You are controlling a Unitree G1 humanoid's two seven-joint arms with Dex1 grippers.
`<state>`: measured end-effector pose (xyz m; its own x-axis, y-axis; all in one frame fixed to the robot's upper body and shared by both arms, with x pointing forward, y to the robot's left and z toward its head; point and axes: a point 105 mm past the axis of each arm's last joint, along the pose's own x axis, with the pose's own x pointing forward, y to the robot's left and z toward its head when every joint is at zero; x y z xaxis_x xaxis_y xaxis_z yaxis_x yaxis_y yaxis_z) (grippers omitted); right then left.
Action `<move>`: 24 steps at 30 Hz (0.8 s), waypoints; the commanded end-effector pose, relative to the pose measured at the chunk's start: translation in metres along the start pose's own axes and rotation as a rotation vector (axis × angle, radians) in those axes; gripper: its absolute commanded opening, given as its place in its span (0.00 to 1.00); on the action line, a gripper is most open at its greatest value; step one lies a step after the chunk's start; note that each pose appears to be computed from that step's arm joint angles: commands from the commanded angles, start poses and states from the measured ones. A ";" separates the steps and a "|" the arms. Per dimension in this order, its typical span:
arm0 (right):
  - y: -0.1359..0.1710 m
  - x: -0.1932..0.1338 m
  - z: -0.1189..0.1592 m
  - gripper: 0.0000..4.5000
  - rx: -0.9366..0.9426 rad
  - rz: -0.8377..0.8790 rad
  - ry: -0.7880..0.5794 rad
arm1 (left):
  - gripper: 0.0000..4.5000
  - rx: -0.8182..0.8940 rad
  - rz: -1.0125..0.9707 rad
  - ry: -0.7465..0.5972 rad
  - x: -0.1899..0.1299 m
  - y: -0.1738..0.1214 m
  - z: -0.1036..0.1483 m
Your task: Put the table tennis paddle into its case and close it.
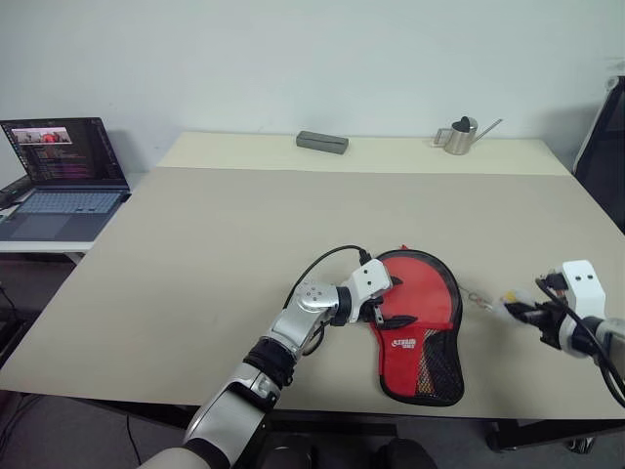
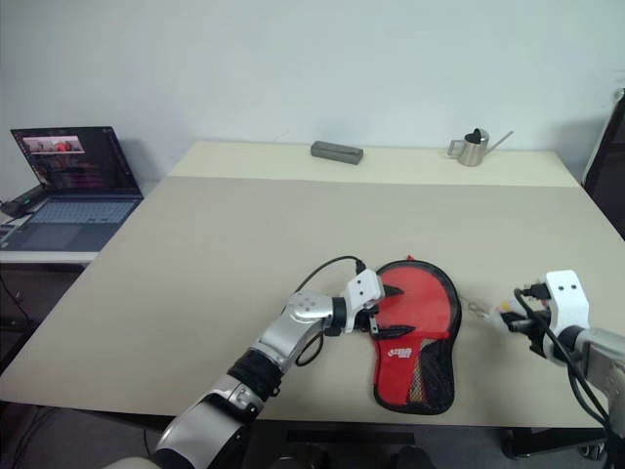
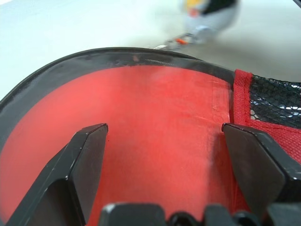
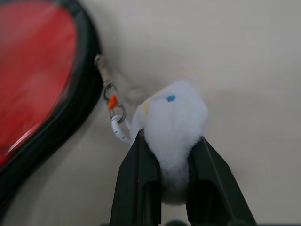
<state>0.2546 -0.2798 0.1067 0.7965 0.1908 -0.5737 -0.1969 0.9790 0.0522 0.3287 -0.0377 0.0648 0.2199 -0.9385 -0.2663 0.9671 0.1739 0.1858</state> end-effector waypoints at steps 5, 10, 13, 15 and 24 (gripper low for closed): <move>0.014 -0.029 -0.003 0.05 -0.035 0.110 0.036 | 0.94 -0.046 -0.089 0.149 0.008 -0.026 -0.040; 0.018 -0.045 -0.015 0.05 -0.066 0.176 0.107 | 0.94 -0.044 -0.096 0.146 0.011 -0.028 -0.039; 0.024 -0.054 -0.025 0.05 -0.072 0.241 0.147 | 0.94 -0.044 -0.099 0.143 0.012 -0.029 -0.039; 0.031 -0.061 -0.032 0.05 -0.091 0.291 0.183 | 0.94 -0.043 -0.104 0.143 0.013 -0.030 -0.038; 0.054 -0.082 -0.056 0.05 -0.105 0.431 0.262 | 0.94 -0.043 -0.115 0.140 0.015 -0.033 -0.038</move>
<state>0.1520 -0.2530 0.1052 0.4869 0.5050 -0.7127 -0.5068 0.8279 0.2404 0.3186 -0.0558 0.0630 0.1666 -0.9520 -0.2567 0.9766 0.1235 0.1758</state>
